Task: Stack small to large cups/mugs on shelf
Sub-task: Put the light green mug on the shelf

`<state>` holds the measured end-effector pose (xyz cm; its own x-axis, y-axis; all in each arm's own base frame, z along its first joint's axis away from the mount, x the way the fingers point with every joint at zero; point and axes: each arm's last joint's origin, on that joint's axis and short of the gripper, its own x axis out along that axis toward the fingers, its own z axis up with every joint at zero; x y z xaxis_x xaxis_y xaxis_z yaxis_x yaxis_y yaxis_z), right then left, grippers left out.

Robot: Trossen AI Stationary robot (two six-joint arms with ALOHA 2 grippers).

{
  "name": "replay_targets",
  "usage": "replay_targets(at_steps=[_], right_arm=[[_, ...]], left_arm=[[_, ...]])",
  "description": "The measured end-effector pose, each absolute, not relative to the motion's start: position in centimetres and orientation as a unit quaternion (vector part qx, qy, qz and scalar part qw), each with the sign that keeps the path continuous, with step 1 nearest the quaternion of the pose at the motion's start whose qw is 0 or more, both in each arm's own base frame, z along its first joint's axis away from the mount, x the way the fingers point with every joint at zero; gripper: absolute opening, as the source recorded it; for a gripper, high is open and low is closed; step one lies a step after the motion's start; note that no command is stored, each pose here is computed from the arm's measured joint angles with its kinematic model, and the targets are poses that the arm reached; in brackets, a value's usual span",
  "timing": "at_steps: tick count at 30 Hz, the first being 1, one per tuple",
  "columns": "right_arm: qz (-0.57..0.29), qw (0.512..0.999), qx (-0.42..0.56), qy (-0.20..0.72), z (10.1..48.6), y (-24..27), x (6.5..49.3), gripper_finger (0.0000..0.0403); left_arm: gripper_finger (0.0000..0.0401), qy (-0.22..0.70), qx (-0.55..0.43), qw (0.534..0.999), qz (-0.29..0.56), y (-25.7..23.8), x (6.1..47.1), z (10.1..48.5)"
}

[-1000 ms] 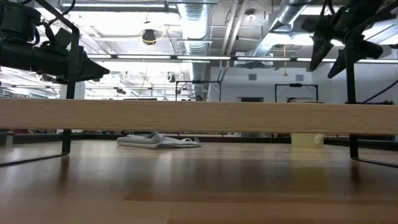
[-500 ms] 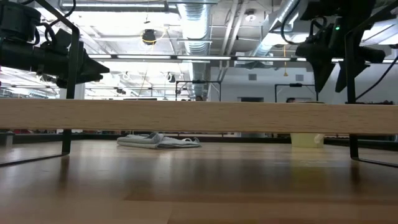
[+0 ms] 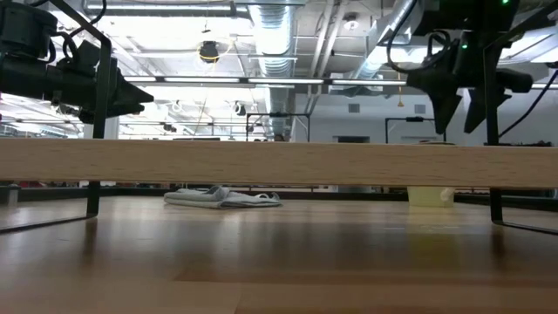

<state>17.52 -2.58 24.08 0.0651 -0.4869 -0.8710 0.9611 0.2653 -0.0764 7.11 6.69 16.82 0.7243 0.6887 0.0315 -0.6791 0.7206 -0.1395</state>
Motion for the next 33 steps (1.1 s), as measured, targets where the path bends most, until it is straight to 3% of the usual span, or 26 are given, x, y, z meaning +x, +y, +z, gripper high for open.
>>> replay_targets(at_steps=[27, 33], right_arm=[[-0.552, 0.660, 0.295, 0.414, 24.2, -3.5, 17.3, 0.0297], [-0.567, 0.644, 0.300, 0.417, 22.6, -3.4, 16.8, 0.0297]], left_arm=[[0.0243, -0.040, -0.059, 0.927, 0.369, 6.7, 7.1, 16.8], [0.0243, -0.041, -0.059, 0.927, 0.369, 6.7, 7.1, 16.8]])
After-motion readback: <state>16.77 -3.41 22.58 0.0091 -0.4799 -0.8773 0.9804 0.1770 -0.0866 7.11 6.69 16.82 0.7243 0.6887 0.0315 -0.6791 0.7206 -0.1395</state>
